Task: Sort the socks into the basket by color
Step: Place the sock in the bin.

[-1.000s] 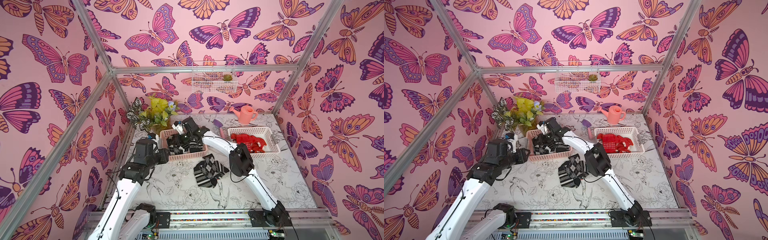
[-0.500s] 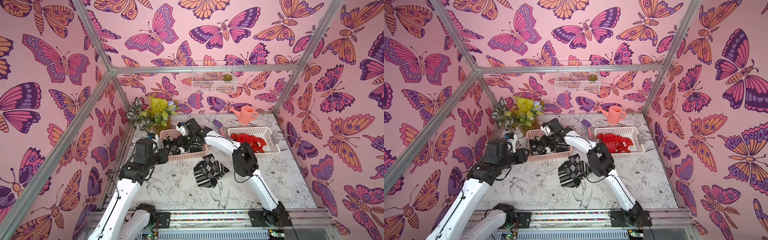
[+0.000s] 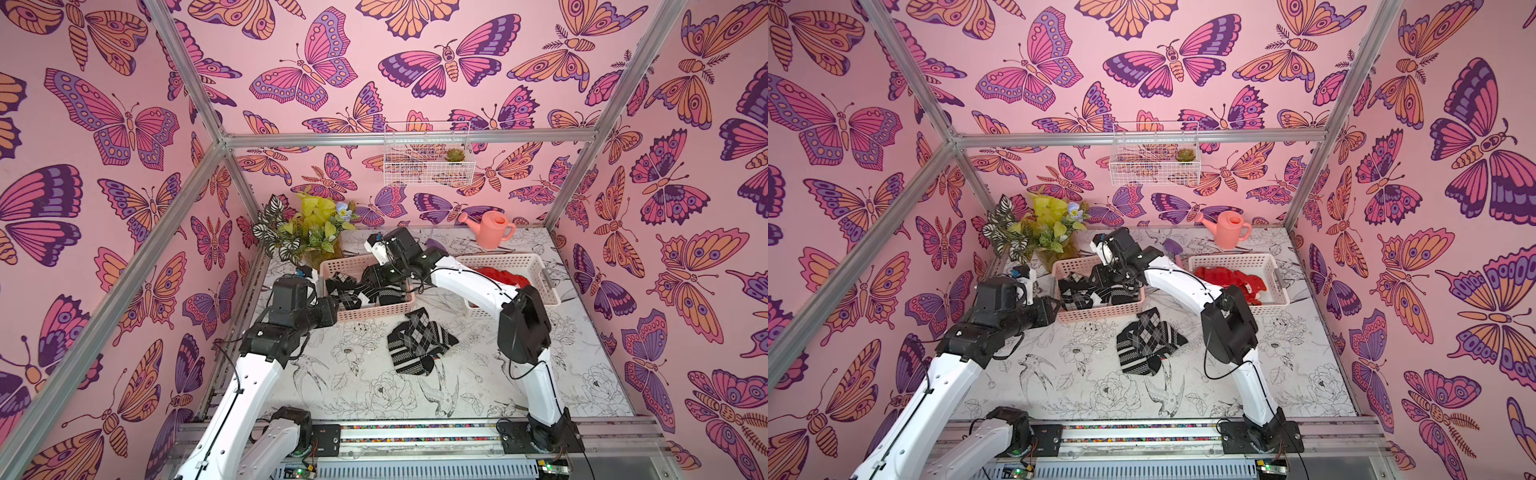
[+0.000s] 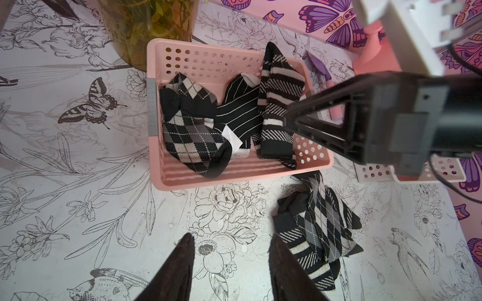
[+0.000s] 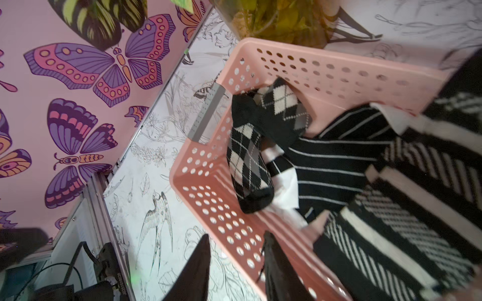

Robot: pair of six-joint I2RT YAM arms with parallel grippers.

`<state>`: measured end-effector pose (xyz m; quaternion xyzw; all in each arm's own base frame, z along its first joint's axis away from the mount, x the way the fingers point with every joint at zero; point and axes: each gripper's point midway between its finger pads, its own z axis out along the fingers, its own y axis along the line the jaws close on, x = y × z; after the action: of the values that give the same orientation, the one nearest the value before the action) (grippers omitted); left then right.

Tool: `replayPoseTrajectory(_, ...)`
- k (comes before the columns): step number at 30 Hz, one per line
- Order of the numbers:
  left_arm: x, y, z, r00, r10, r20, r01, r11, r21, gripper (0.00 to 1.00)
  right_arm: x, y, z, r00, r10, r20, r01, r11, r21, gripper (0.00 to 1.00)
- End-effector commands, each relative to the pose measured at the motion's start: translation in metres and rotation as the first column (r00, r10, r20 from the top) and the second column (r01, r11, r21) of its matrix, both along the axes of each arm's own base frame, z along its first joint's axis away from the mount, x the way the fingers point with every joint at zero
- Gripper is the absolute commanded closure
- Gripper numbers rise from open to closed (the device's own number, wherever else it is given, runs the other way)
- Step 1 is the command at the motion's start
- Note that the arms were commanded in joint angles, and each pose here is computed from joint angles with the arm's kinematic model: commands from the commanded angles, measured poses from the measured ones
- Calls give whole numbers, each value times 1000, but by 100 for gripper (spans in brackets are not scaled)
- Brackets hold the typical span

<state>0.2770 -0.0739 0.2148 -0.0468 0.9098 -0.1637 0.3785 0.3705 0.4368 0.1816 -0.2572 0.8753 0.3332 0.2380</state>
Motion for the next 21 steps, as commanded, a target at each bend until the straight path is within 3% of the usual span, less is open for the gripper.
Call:
replayPoseTrajectory(1, -3, 1, -9, 1000, -9, -28, 10, 1000, 11, 51, -11, -35, 25, 996, -40, 74, 45, 996, -71, 65)
replayPoseTrajectory(11, 0, -8, -13, 998, -39, -49, 39, 999, 4, 52, -70, -131, 12, 986, -150, 77, 165, 953, -252, 65)
replayPoseTrajectory(21, -2, -9, -12, 998, -43, -40, 44, 999, 18, 52, -112, -164, -30, 980, -199, 6, 190, 926, -326, 65)
